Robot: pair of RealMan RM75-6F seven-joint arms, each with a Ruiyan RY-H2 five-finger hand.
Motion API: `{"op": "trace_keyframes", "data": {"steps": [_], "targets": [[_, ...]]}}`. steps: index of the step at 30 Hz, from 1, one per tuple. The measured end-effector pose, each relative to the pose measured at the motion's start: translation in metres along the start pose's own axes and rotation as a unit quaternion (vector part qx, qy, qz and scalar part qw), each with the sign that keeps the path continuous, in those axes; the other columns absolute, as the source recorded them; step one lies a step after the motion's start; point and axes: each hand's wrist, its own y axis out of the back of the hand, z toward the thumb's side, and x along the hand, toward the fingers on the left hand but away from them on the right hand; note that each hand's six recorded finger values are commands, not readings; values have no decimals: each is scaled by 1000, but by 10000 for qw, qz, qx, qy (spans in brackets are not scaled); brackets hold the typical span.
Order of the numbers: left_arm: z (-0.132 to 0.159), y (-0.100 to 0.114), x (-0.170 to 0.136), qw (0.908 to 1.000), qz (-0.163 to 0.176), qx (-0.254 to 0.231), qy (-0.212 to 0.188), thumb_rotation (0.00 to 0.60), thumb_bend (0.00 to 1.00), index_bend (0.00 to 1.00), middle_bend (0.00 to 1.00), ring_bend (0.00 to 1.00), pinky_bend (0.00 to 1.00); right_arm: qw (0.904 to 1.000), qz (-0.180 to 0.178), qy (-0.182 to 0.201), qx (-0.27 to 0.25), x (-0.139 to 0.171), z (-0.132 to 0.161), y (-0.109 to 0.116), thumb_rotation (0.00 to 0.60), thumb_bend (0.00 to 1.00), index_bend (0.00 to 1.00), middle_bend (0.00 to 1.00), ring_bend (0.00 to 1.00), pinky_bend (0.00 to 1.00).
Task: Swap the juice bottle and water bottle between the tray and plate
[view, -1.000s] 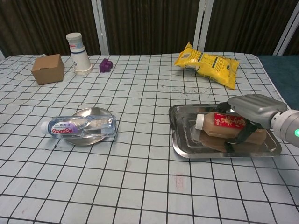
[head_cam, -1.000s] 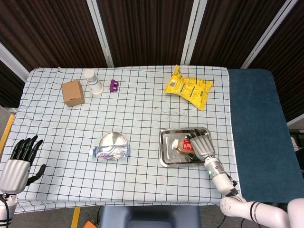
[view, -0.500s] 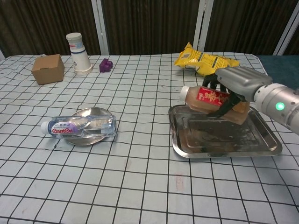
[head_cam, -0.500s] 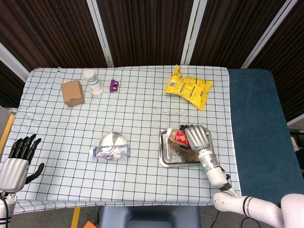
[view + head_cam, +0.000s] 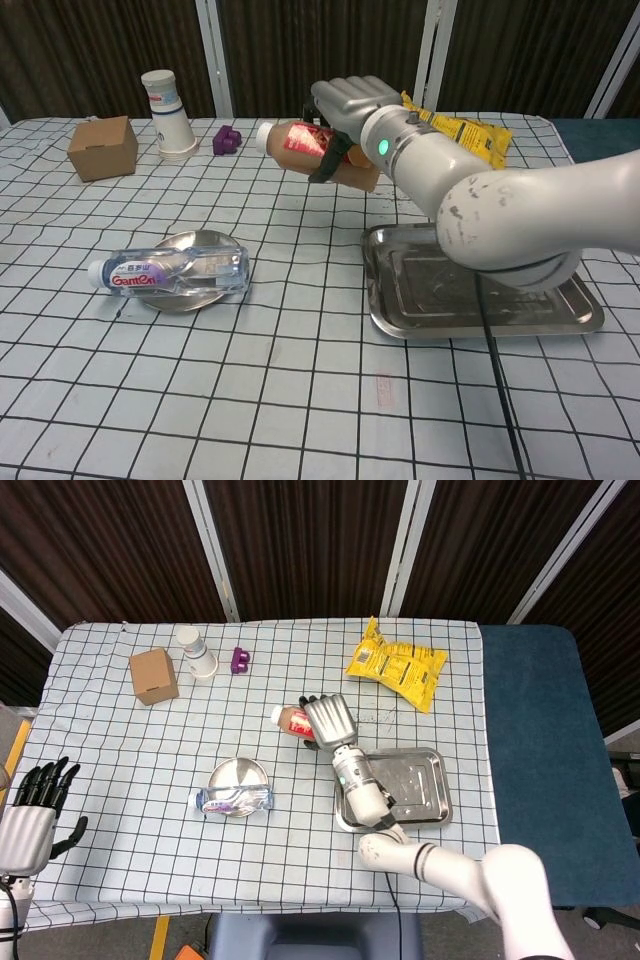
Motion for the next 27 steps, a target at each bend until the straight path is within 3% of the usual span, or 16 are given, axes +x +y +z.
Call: {"op": "trace_keyframes", "data": {"steps": [5,8,10,13,18,22,27], "targets": [[-6,3,1,10000,20,-49,73,600,383,0,0,0,80,9994,321,-109,-92,-15,21,-28,600,389,505,550,362,415],[-8,2,1,9999,-18,-58,91,600,383,0,0,0,79,9974,621,-70,-365,-16,34,-47,600,389,190,291,153,248],[-8,2,1,9999,-12,-59,89,600,383,0,0,0,80,9952,770,-38,-607,-15,40,-54,600,369,31,139,35,148],[-7,4,0,10000,31,-60,61,600,384,0,0,0,79,9926,824,8,-894,-15,47,-55,600,273,0,24,0,64],[-2,4,-2,10000,28,-52,-29,600,383,0,0,0,80,9921,747,76,-1001,-15,45,-49,600,160,0,0,0,7],[8,3,-5,9996,-14,-133,-249,600,383,0,0,0,88,9912,708,253,-1090,-7,39,-42,600,152,0,0,0,0],[40,-9,-13,9945,-302,-406,-921,600,385,0,0,0,100,9908,477,584,-1126,32,11,-22,600,152,0,0,0,0]]}}
